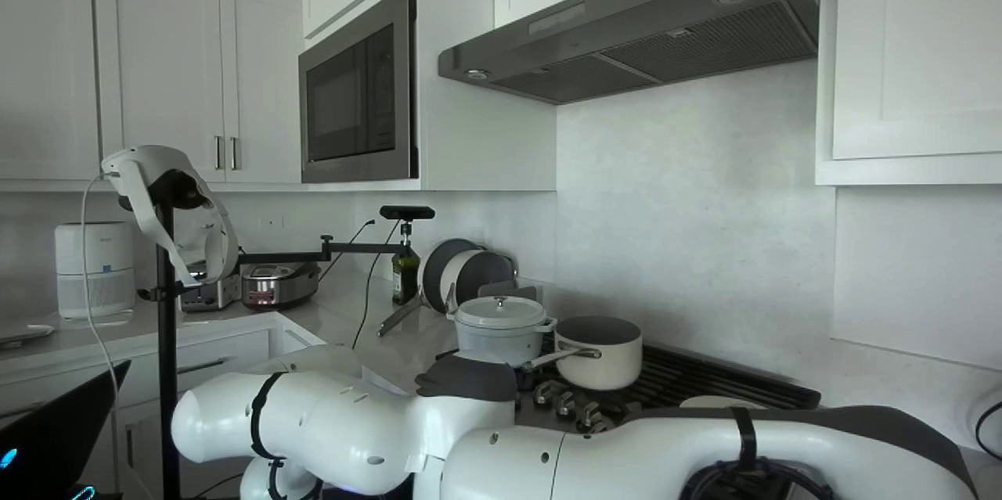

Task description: Pour some water into the pot

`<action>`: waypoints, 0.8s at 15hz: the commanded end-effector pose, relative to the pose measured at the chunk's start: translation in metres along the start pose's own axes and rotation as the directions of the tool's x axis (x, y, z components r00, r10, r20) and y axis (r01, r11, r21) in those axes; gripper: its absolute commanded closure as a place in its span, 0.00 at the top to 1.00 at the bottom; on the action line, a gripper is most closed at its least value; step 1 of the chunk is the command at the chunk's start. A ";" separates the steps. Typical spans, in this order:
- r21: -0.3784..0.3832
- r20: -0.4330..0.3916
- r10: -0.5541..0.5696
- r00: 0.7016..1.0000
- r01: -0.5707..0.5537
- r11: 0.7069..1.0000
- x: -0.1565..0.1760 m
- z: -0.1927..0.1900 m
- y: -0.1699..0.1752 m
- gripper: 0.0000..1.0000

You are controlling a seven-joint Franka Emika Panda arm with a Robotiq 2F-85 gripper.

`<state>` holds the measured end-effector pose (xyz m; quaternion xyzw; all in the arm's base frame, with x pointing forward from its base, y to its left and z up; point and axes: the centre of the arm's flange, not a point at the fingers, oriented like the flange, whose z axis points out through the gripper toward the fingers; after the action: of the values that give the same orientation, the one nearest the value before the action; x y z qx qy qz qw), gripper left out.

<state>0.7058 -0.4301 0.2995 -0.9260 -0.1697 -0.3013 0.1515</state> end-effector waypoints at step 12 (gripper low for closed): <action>-0.085 -0.126 -0.169 0.978 0.159 0.984 0.074 -0.084 -0.025 1.00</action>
<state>0.7087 -0.4234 0.4143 -0.8917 -0.2239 -0.3798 0.1024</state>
